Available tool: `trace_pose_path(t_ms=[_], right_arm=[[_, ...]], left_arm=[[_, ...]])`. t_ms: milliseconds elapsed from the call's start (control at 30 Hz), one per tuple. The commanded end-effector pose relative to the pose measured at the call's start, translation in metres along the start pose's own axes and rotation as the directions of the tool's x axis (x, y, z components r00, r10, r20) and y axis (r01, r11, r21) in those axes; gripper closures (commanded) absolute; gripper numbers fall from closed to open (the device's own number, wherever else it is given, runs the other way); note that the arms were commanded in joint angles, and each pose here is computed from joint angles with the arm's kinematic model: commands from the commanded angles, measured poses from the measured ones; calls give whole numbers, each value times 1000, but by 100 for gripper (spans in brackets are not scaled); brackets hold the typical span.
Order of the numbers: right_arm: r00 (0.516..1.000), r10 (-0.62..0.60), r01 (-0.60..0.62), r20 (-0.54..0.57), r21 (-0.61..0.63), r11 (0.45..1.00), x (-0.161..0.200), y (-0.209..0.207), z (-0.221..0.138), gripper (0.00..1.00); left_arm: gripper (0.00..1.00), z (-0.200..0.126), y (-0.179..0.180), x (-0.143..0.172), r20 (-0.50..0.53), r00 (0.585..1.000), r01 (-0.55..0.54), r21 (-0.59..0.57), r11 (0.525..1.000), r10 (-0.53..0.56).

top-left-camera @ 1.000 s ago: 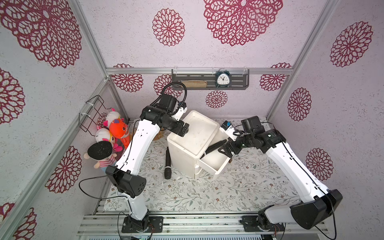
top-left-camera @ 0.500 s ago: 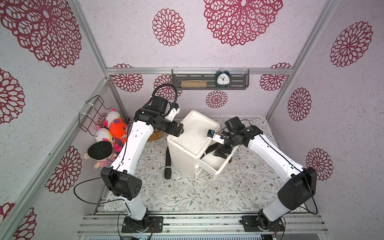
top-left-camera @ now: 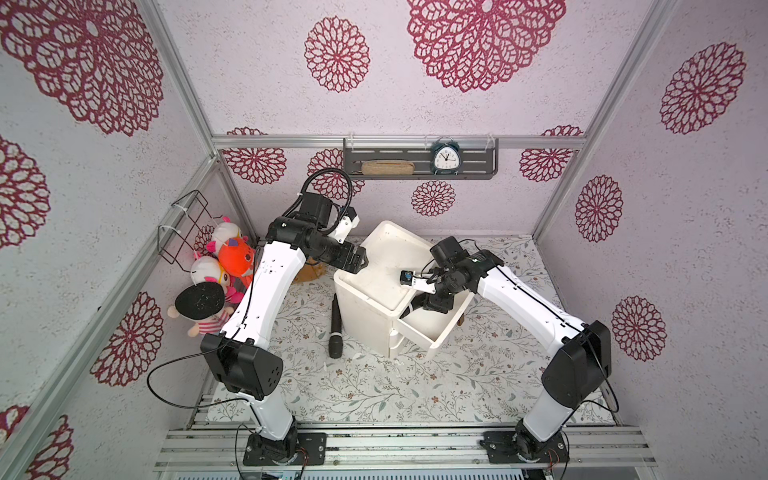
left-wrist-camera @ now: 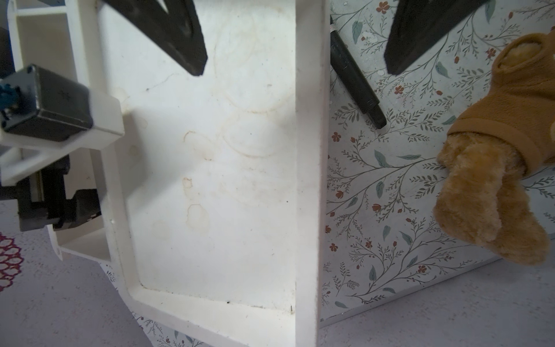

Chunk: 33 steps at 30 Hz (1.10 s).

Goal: Take the microphone out of the drawer
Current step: Pick up the microphone from the drawer.

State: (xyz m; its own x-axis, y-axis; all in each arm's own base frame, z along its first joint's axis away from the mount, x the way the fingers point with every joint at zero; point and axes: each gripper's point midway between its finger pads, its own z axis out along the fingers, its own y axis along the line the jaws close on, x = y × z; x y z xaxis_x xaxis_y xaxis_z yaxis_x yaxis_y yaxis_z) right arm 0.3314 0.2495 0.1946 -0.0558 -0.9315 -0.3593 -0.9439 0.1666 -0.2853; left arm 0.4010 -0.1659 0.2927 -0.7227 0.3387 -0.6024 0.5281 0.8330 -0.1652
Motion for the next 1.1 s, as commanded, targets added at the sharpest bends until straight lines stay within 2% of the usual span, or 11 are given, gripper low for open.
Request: trace_pose_path(t_ms=[0,100,400,600,767,900,1000,1067], right_arm=[[997,-77,78,-29,5,997,2,12,-3,44],[996,-82,83,-46,22,996,5,13,-5,55],[988,-142,147,-58,94,985,7,11,-13,67],[967,-217,241,-135,193,951,13,5,-24,80],[912,-298,381,-280,319,868,12,-7,-36,86],[839,-350,502,-418,341,795,17,-15,-39,90],[780,-386,588,-493,367,720,19,-22,-38,97],[759,-396,622,-517,395,676,20,-27,-40,98]], left_arm=[[3,-5,-5,-9,27,999,-22,34,999,21],[2,-1,-4,-8,15,1000,-18,35,999,17],[3,2,-4,-9,2,1000,-7,42,999,7],[3,3,-5,-9,-1,1000,-6,41,999,6],[3,4,-4,-11,0,1000,-2,41,999,2],[3,4,-4,-13,8,1000,-6,43,999,5],[3,3,-5,-14,14,1000,-8,46,999,7],[3,3,-5,-15,17,1000,-10,48,999,9]])
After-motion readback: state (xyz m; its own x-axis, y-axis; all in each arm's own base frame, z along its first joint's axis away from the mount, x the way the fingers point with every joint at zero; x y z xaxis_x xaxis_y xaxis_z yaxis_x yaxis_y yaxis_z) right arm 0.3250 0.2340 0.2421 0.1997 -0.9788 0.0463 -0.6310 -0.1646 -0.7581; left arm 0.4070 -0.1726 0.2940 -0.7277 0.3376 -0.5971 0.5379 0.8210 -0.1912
